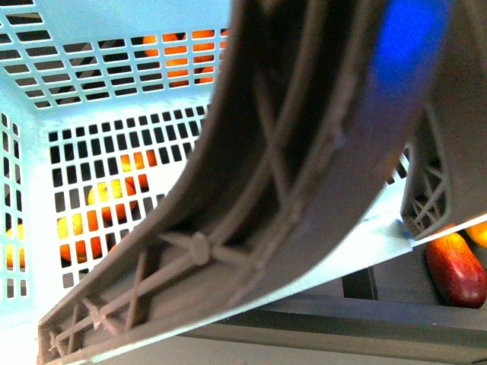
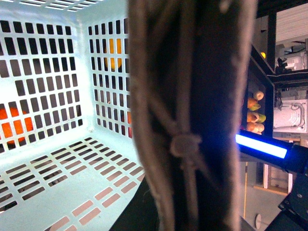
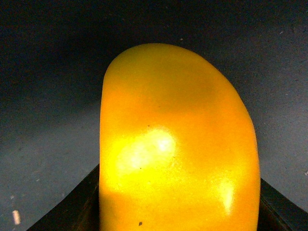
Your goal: Pick mango and avocado into basket
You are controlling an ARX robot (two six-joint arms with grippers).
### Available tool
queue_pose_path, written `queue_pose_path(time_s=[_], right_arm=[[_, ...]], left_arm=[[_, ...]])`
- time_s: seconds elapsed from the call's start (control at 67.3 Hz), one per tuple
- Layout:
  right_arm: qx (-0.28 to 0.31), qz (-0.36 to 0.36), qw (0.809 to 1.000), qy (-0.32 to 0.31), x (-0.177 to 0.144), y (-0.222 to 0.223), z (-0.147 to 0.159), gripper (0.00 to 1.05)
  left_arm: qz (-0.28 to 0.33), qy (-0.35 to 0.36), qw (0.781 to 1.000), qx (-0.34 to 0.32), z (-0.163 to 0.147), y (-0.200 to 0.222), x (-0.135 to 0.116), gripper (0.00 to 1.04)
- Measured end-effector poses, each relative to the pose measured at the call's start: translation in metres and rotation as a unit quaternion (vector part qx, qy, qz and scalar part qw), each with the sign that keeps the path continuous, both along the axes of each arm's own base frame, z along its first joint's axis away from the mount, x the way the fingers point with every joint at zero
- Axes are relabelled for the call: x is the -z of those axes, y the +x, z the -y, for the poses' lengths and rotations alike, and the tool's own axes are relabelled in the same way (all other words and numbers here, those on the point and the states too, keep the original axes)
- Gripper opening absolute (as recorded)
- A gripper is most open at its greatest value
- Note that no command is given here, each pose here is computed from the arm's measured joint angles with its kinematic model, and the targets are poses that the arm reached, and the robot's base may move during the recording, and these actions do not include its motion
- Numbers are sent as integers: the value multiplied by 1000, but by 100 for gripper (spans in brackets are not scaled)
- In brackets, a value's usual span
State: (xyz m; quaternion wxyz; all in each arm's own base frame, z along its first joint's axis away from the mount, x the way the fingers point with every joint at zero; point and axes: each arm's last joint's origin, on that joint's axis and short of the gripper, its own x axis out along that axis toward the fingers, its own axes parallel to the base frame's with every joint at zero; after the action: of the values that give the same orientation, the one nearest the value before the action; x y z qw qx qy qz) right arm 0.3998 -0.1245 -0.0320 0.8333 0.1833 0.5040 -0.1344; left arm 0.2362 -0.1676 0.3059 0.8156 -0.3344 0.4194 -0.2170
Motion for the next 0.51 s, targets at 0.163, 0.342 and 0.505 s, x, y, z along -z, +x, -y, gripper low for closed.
queue_pose_path(time_s=[0.163, 0.342, 0.505], right_arm=[[-24, 73, 997, -1, -46, -13, -4, 59], [-70, 176, 982, 8, -124, -47, -19, 59], [-110, 254, 961, 25, -194, -100, -43, 59]], left_arm=[[0, 0, 1000, 0, 0, 0, 0, 5], [0, 0, 1000, 0, 0, 0, 0, 5], [0, 0, 1000, 0, 0, 0, 0, 5]])
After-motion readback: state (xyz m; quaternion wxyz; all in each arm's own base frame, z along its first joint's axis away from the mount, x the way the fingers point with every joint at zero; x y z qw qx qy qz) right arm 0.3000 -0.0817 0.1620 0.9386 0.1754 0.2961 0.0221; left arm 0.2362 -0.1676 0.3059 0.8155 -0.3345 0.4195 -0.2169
